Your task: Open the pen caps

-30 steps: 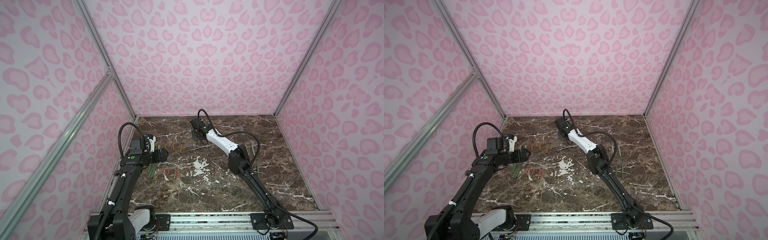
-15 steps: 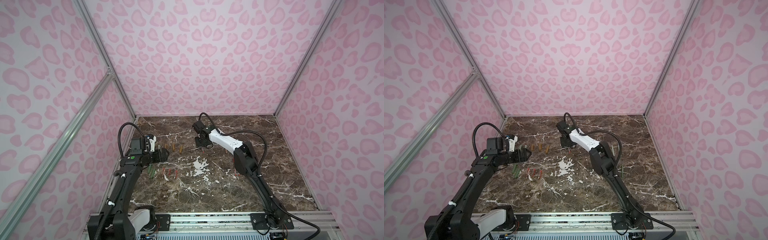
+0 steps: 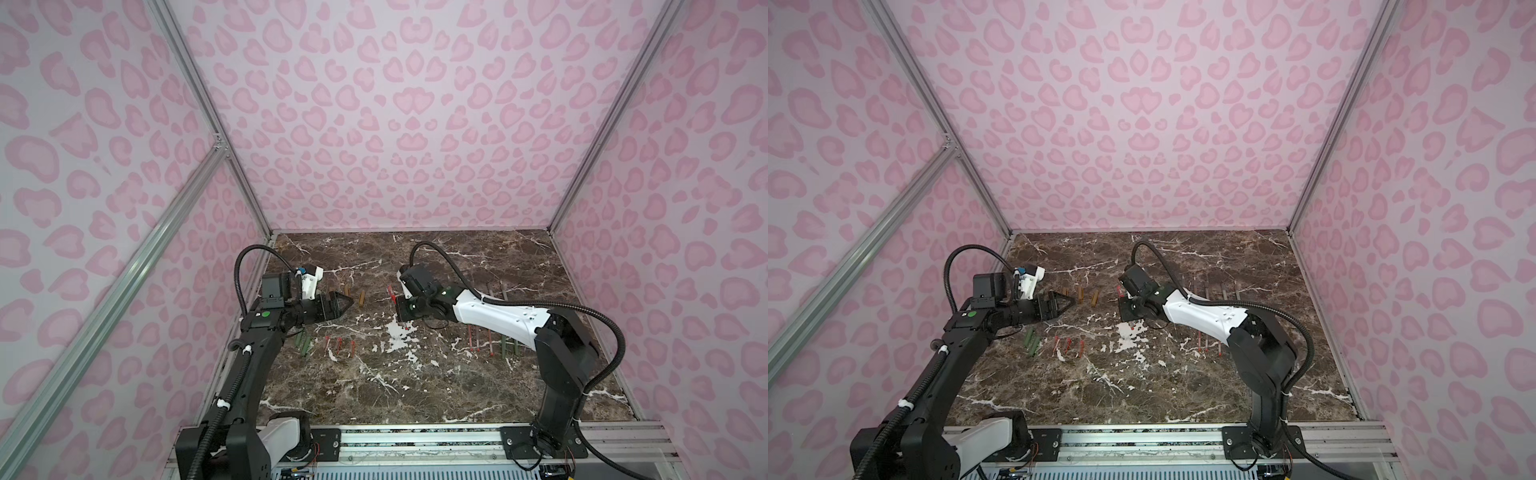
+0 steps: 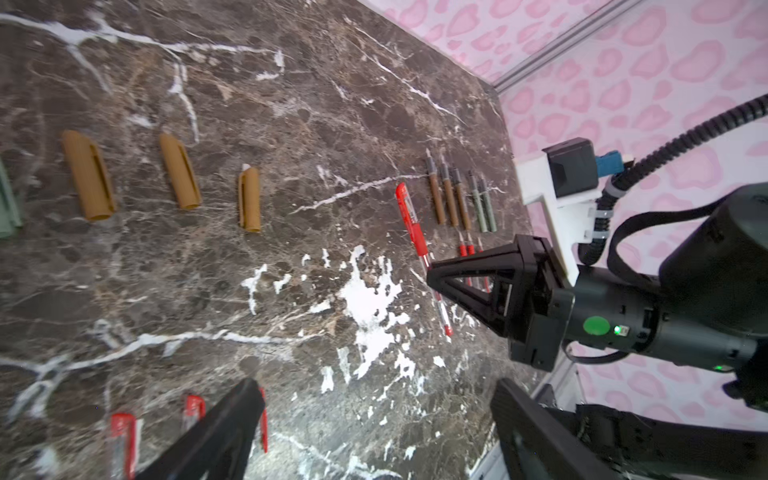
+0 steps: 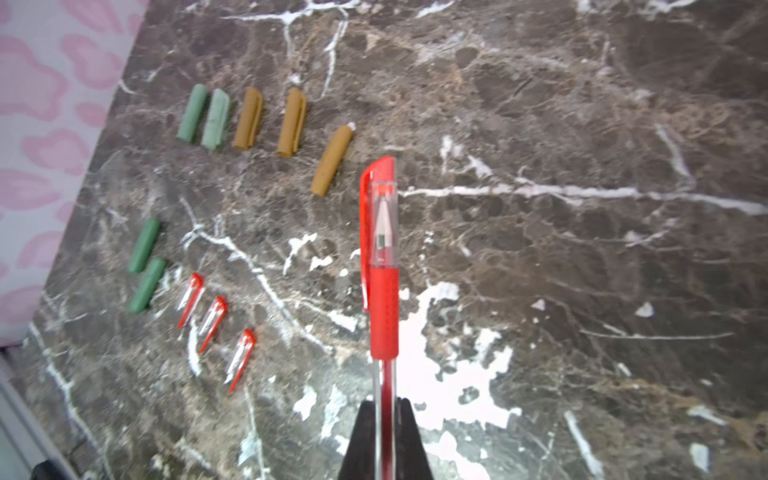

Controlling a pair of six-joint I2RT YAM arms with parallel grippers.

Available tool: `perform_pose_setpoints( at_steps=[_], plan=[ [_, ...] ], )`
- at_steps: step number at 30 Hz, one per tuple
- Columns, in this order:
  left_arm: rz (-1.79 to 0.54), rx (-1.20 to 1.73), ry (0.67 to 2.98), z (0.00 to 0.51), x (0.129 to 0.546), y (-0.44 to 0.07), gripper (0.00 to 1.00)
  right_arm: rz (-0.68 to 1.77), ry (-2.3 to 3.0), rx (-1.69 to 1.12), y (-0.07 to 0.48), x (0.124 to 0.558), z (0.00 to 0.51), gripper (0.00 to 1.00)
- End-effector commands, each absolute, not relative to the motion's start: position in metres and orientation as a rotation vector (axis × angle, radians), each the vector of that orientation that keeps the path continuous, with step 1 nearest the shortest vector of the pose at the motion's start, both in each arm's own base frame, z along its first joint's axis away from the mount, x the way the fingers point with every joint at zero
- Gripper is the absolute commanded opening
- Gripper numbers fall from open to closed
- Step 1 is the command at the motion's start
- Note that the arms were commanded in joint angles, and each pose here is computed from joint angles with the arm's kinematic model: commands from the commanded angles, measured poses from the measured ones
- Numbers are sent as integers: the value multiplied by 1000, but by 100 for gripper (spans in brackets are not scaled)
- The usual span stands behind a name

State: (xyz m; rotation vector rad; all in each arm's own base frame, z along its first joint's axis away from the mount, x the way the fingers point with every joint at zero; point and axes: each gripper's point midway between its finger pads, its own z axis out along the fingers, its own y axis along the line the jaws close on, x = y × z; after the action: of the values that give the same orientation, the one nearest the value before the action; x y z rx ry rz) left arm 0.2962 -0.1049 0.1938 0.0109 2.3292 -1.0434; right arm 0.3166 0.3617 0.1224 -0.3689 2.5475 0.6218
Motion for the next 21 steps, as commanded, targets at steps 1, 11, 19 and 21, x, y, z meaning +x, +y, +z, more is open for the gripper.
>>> perform_pose_setpoints(
  at_steps=[1,11,19,21],
  plan=[
    [-1172,26,2262,205,296,-116,86,768,2414,-397,390,310,152,0],
    [-1311,-4,2208,207,297,-125,74,960,2270,-577,439,259,191,0],
    [-1302,-12,2209,211,301,-124,62,1038,2254,-608,452,243,197,0],
    [-1299,-11,2205,213,302,-124,59,1050,2249,-615,455,240,198,0]
  ],
)
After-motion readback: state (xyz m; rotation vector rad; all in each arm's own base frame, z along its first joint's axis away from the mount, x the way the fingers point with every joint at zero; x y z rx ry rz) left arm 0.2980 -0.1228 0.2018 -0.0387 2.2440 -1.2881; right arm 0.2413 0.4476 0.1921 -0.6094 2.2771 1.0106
